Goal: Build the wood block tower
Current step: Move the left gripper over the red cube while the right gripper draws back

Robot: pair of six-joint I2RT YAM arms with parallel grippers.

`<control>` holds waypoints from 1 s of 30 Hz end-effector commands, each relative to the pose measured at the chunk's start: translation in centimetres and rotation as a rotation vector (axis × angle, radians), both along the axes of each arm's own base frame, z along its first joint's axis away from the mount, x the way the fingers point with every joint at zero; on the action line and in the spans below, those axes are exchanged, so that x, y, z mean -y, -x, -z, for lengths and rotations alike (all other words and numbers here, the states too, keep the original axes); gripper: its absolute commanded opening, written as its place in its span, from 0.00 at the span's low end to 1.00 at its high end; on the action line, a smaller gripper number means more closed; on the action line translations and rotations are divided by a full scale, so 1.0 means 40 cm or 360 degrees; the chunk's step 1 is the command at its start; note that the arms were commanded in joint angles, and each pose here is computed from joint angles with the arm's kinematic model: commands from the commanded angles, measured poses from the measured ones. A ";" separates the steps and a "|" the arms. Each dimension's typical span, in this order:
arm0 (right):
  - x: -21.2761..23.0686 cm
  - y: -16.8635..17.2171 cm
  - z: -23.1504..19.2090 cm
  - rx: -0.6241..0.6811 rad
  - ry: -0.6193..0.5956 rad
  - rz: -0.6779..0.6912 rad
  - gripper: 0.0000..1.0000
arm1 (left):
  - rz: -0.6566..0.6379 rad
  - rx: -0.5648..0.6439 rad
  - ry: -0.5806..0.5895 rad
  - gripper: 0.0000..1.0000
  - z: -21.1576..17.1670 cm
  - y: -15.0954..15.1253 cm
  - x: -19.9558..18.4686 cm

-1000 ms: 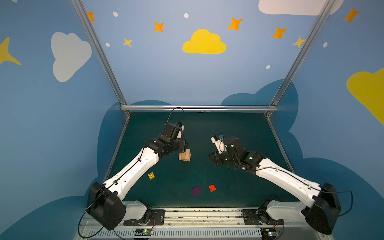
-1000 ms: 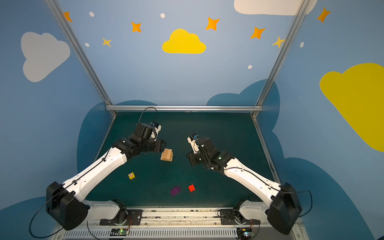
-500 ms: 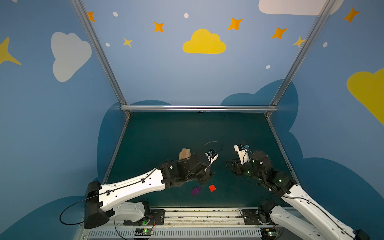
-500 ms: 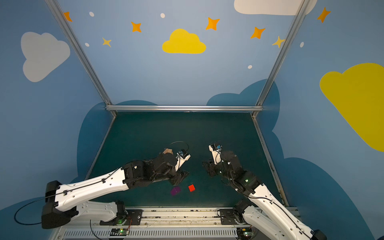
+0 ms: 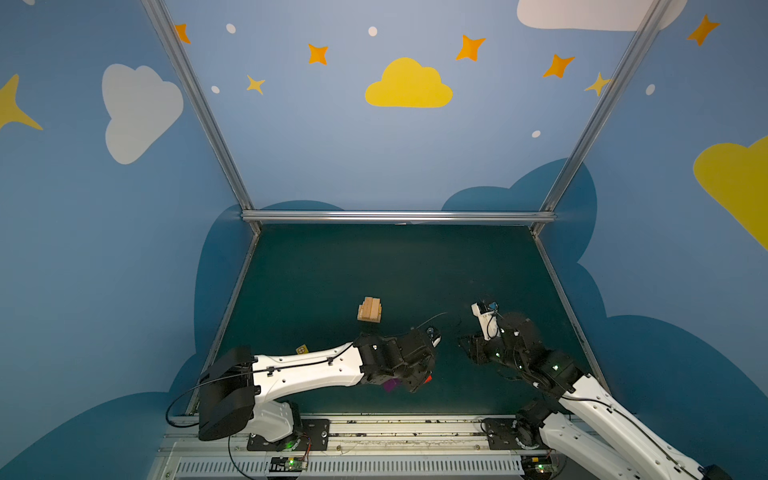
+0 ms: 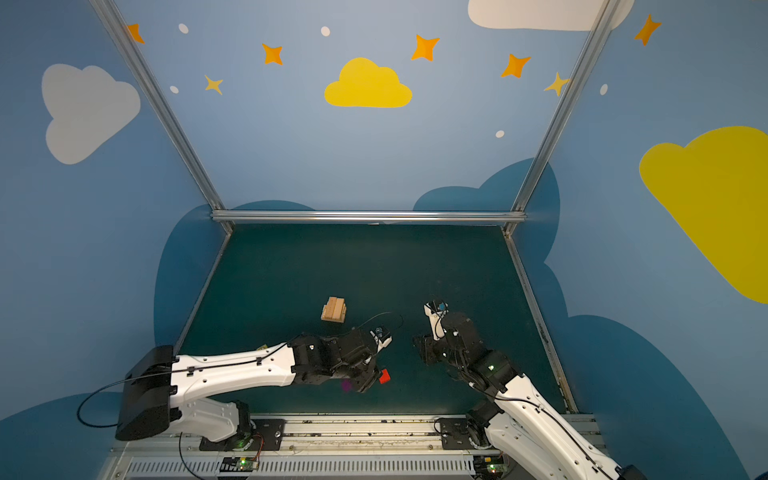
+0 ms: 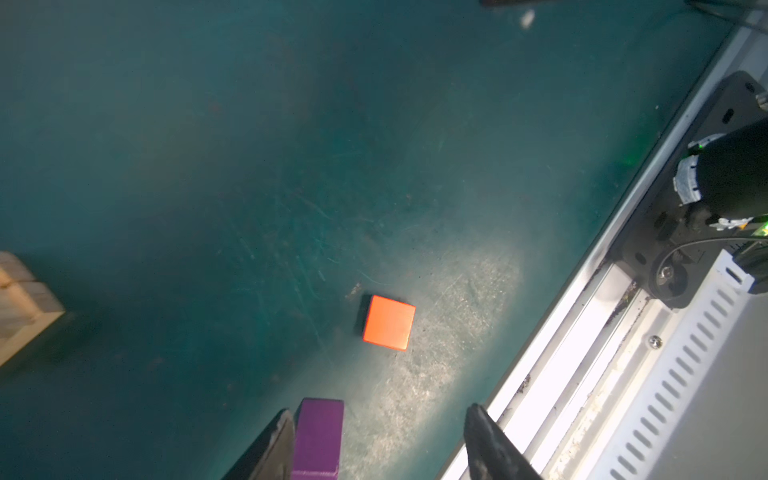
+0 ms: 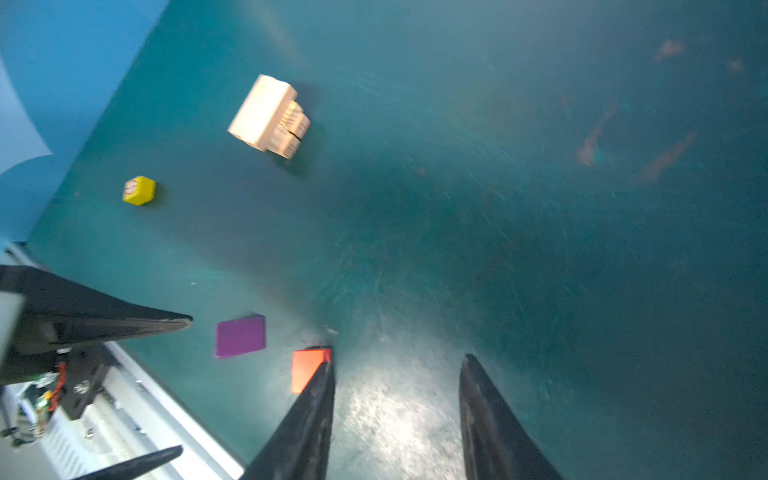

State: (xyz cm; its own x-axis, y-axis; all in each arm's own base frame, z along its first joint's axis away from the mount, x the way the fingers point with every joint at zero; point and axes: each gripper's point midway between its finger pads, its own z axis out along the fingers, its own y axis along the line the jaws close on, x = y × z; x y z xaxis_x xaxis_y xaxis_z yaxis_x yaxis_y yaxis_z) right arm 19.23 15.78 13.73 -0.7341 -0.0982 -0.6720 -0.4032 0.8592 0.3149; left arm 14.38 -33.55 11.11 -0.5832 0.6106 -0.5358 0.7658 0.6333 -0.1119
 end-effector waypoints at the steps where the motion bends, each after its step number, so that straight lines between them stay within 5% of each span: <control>1: 0.016 -0.014 0.003 0.0049 -0.0018 0.0073 0.44 | 0.0080 0.0019 0.0076 0.66 0.008 0.000 0.045; 30: 0.014 -0.044 0.024 0.0058 0.0020 0.0074 0.45 | 0.0090 -0.0150 -0.0170 0.56 0.160 -0.026 0.069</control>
State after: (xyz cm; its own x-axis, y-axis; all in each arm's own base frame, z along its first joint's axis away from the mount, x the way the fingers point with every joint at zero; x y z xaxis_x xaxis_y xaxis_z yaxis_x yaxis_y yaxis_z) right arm 20.66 15.53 12.72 -0.7266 -0.0709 -0.6834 -0.3746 0.8747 0.3075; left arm 15.22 -36.23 4.55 -0.5904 0.6912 -0.4166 0.7894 0.6021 -0.1198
